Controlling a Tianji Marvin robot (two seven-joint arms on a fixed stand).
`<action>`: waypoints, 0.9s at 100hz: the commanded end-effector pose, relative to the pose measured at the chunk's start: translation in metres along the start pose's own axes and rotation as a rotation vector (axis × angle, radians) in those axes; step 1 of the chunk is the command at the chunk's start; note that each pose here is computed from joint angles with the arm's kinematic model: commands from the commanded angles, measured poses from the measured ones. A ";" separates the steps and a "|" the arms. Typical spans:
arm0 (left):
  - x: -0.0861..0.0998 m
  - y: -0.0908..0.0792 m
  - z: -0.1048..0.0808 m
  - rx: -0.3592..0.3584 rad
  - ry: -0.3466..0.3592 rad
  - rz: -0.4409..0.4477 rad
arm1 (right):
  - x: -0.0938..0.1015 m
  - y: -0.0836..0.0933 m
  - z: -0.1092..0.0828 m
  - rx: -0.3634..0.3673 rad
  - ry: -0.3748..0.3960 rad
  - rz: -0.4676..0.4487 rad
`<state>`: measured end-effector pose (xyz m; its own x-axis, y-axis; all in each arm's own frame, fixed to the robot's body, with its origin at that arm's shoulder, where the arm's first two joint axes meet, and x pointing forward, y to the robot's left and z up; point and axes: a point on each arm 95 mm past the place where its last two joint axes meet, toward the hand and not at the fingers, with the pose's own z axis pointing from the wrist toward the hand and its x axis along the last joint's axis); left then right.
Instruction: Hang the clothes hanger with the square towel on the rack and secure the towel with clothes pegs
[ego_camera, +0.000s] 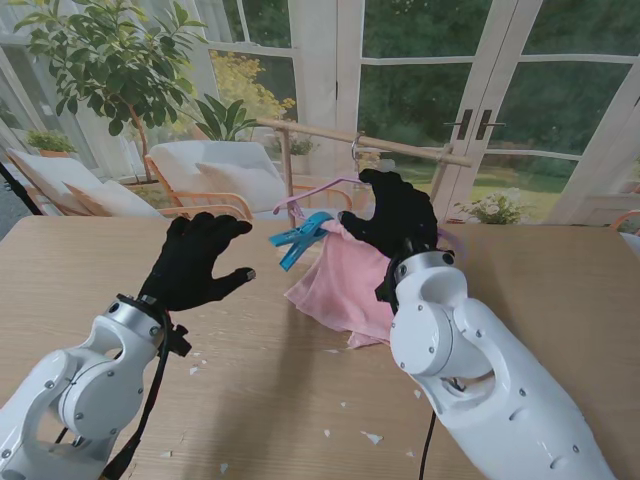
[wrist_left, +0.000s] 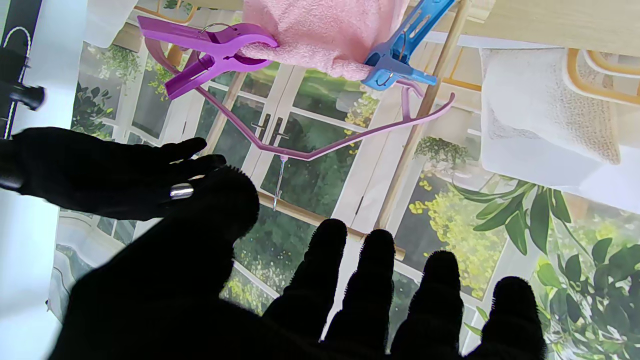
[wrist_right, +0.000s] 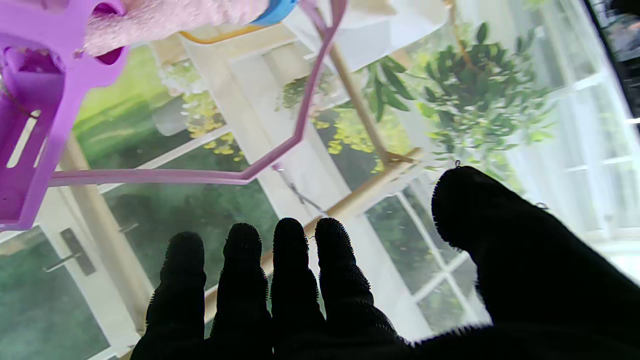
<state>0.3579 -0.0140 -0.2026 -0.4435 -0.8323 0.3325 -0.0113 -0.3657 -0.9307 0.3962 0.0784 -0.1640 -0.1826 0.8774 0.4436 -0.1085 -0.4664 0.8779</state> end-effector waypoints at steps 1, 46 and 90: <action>0.003 0.006 -0.001 -0.016 -0.004 -0.022 | 0.009 -0.008 -0.016 0.022 0.037 0.007; 0.018 0.037 -0.021 -0.041 -0.037 -0.181 | 0.013 -0.042 -0.089 0.092 0.160 0.050; 0.025 0.078 -0.043 -0.023 -0.079 -0.389 | -0.015 -0.094 -0.116 0.150 0.137 0.184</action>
<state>0.3133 -0.0396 -0.2622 -0.3424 -0.6763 0.6522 -0.1496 -0.6460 -0.7485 0.2993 0.0935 -0.2597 -0.3401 0.7553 0.5603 0.0279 -0.5874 0.8088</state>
